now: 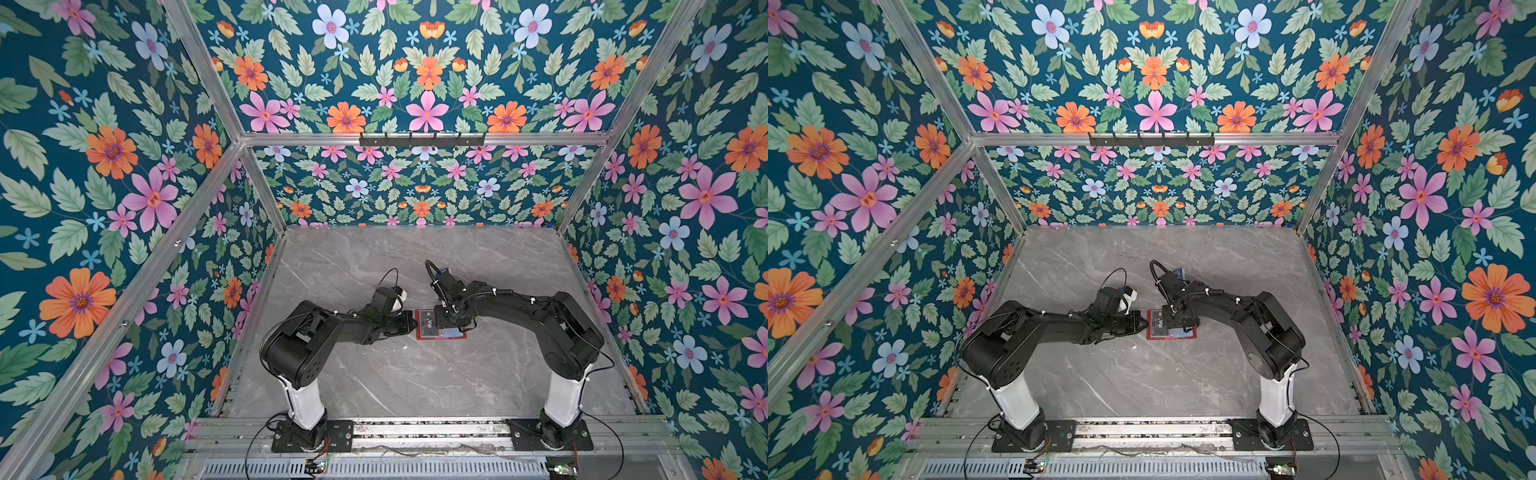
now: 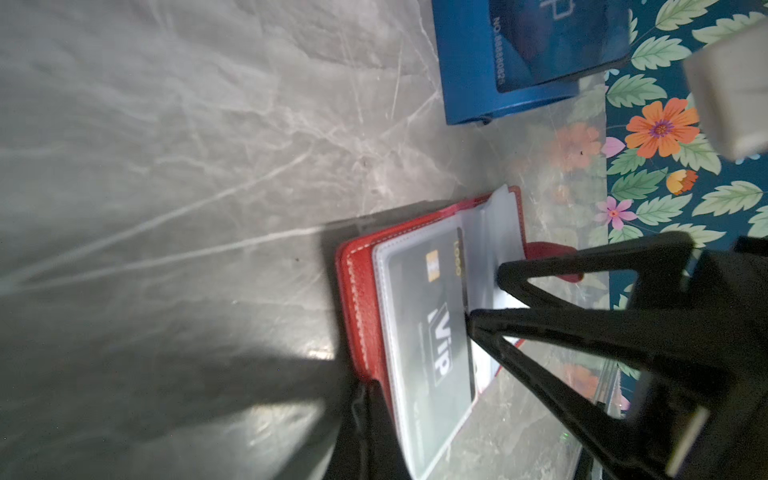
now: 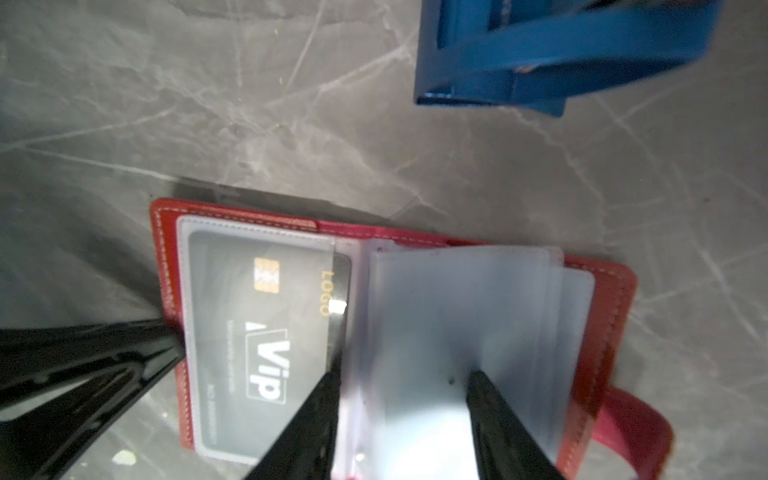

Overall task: Insert credit cards into a card holder
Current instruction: Insert the credit card into the card slot.

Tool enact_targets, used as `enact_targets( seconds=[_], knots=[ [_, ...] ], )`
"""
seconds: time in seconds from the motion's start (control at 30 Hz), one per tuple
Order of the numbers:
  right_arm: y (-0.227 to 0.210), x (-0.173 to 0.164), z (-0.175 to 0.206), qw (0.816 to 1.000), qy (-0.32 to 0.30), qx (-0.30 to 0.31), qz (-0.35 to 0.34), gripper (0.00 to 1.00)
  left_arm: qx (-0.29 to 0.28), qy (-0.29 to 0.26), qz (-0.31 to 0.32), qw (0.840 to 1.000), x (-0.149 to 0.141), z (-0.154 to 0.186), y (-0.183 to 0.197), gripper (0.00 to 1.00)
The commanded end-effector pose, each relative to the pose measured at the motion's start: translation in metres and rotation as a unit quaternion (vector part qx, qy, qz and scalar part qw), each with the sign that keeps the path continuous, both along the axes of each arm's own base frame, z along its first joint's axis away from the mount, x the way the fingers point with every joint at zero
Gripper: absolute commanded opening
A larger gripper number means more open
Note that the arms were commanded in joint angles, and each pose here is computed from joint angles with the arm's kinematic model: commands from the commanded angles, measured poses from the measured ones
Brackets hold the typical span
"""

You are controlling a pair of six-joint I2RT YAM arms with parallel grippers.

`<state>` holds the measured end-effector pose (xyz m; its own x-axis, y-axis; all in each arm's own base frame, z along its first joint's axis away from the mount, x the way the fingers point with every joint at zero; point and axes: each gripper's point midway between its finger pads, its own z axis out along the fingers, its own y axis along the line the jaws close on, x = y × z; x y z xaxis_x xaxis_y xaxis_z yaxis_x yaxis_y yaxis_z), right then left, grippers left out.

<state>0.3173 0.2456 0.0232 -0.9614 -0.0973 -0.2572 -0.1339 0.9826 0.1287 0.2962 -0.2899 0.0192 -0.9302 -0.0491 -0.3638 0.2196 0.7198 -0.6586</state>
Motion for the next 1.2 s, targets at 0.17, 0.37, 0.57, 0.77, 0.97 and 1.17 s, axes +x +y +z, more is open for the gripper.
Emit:
enact_targets(
  seconds=[0.17,0.37,0.57,0.77,0.97,1.17],
  knots=[
    [-0.024,-0.010,0.011,0.999,-0.003,-0.038,-0.027,0.53,0.037,0.022,0.005,0.999,-0.009,-0.016,0.013,0.00],
    [-0.012,-0.010,0.023,1.000,-0.008,0.000,-0.016,0.48,0.041,0.023,0.006,0.999,-0.009,-0.018,0.014,0.00],
    [0.004,-0.011,0.015,1.000,0.012,0.027,-0.002,0.27,0.041,0.022,0.006,0.999,-0.008,-0.017,0.013,0.00],
    [0.005,-0.009,0.008,1.000,0.019,0.021,-0.008,0.17,0.040,0.022,0.006,0.999,-0.008,-0.016,0.013,0.00],
    [0.006,-0.008,0.001,0.999,0.029,0.015,-0.008,0.16,0.040,0.020,0.005,0.999,-0.008,-0.014,0.014,0.00],
    [0.011,-0.009,-0.004,0.999,0.041,0.020,-0.003,0.21,0.040,0.021,0.003,0.999,-0.010,-0.015,0.013,0.00]
  ],
)
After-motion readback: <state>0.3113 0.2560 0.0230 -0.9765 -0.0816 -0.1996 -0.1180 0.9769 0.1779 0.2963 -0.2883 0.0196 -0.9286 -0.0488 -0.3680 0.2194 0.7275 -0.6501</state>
